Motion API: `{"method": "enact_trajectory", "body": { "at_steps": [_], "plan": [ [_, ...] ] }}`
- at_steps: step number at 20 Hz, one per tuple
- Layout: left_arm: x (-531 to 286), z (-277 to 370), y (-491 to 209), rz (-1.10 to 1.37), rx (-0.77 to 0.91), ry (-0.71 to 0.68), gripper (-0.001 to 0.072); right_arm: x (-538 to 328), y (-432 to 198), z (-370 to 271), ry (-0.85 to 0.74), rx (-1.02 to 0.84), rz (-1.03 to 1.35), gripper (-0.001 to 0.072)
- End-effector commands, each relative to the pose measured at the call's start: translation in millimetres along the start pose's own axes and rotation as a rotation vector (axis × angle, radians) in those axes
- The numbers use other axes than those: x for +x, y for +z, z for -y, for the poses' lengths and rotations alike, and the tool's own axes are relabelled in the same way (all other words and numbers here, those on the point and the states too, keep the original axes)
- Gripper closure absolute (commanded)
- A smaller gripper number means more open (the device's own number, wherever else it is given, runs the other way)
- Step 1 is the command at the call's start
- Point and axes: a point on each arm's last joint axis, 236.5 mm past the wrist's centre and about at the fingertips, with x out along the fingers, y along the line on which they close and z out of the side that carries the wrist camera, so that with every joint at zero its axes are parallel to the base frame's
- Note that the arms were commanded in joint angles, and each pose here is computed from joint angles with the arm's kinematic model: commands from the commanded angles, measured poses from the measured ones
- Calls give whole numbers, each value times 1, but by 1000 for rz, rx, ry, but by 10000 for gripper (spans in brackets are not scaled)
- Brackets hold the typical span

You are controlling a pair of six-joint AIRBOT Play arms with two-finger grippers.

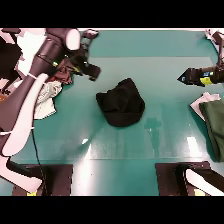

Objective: Fold the shirts.

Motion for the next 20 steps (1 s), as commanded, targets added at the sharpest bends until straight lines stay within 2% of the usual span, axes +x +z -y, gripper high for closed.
{"method": "enact_trajectory", "body": {
  "at_steps": [1,9,15,16,17,20],
  "plan": [
    [8,-24,-19,-72,-80,-56,-5,26,-7,-1,39,36,-67,303],
    [96,19,-44,-108,-205,-432,-5,64,-39,-35,100,-22,-231,304],
    [134,19,-21,-25,-285,-456,9,67,-54,-68,138,-103,-268,305],
    [139,22,-19,-22,-302,-472,68,67,-57,-73,143,-112,-275,305],
    [145,26,-19,-29,-321,-491,85,67,-59,-76,146,-117,-281,305],
    [164,36,-26,-77,-363,-533,86,66,-66,-80,151,-121,-307,306]
  ]
}}
